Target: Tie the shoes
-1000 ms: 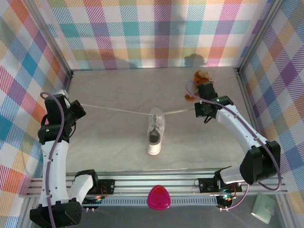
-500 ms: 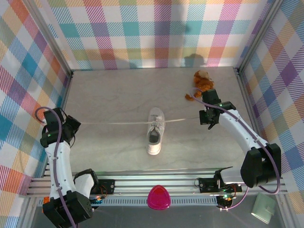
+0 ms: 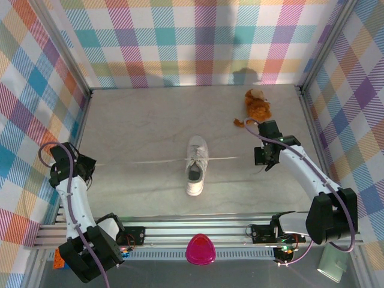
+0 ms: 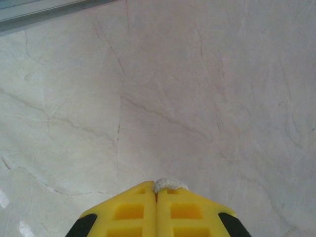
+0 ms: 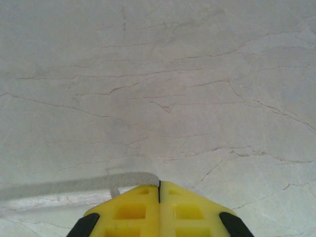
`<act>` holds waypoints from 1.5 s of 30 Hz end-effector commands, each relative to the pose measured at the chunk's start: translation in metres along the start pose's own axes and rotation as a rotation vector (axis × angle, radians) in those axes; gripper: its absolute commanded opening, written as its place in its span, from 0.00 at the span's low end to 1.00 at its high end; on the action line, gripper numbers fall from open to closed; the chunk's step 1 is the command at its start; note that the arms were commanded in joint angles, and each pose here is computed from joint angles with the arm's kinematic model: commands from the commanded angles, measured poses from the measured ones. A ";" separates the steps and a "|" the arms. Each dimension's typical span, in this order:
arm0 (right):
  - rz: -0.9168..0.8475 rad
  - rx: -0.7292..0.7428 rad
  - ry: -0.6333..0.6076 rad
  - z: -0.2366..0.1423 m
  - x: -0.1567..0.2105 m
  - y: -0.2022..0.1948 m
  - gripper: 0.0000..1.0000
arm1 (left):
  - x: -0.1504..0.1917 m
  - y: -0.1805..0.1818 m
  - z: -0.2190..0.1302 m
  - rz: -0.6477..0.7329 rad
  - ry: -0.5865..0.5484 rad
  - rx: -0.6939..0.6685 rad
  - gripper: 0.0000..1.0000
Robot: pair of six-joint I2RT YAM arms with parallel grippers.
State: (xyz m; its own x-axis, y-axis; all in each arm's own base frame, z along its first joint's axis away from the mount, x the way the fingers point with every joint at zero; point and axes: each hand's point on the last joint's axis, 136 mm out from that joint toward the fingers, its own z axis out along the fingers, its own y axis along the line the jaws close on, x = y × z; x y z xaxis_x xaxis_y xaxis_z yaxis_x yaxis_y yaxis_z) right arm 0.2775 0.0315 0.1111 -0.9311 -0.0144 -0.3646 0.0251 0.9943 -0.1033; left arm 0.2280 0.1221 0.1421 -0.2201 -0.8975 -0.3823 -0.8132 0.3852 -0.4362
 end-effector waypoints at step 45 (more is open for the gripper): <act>0.089 0.045 0.244 0.042 -0.001 -0.046 0.00 | -0.042 0.042 0.026 -0.049 -0.062 -0.125 0.00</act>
State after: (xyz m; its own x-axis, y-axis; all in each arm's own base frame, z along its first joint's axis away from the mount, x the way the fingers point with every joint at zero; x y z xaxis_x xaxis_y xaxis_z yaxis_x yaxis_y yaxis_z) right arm 0.2890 -0.0048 0.0713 -0.9848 0.0972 -0.1442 0.1098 0.9905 -0.0824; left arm 0.2206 0.1614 0.1116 -0.1908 -0.9182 -0.3472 -0.8730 0.3205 -0.3677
